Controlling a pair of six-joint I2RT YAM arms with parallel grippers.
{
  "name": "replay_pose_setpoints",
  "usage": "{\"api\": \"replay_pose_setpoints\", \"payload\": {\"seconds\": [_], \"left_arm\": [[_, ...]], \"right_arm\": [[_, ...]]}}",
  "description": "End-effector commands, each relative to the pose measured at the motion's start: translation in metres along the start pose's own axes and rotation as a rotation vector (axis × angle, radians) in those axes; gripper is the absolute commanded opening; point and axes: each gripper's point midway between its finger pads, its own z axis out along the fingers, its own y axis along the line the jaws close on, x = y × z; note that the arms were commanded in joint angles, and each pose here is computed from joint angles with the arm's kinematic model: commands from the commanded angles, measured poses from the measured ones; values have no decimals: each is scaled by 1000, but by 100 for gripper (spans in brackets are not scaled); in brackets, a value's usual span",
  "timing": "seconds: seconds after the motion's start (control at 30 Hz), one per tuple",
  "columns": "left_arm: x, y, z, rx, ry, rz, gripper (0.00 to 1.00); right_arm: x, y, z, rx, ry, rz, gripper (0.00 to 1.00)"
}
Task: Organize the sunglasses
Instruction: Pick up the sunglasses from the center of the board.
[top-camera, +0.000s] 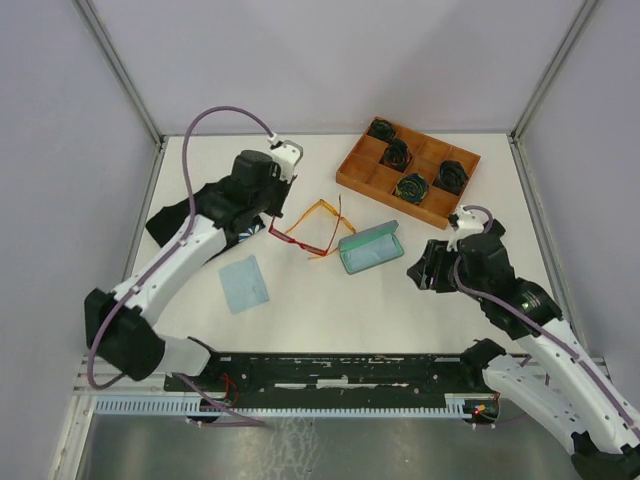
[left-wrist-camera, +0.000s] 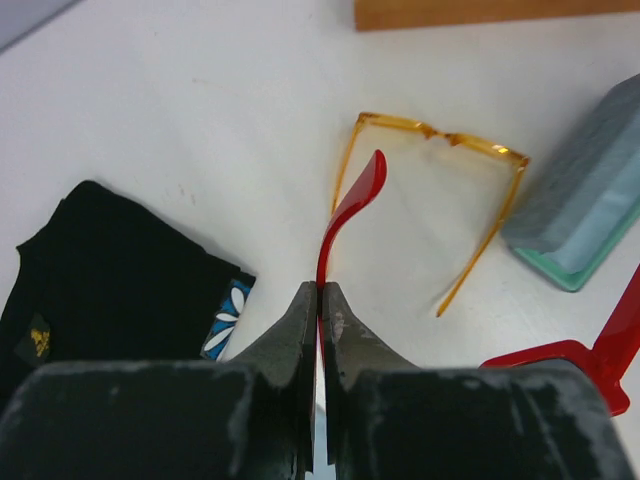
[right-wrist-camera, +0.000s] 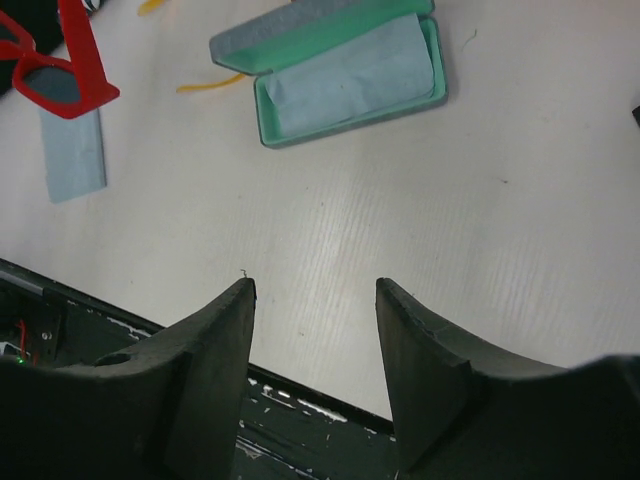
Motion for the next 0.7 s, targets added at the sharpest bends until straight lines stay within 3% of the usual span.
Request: {"api": "replay_pose_setpoints", "payload": {"seconds": [0.0, 0.23, 0.43, 0.57, 0.67], "left_arm": [[-64, -17, -48, 113, -346, -91, 3], [-66, -53, -75, 248, -587, -79, 3], [-55, -99, -94, 388, -716, 1, 3], [-56, -112, -119, 465, -870, 48, 3], [-54, -120, -127, 511, -922, 82, 3]], "right_arm": [[-47, 11, -27, -26, -194, -9, 60], [-54, 10, -40, -18, -232, 0, 61], [-49, 6, -37, -6, -213, -5, 62], [-51, 10, -37, -20, -215, -23, 64], [-53, 15, -35, -41, -208, -28, 65]]}}
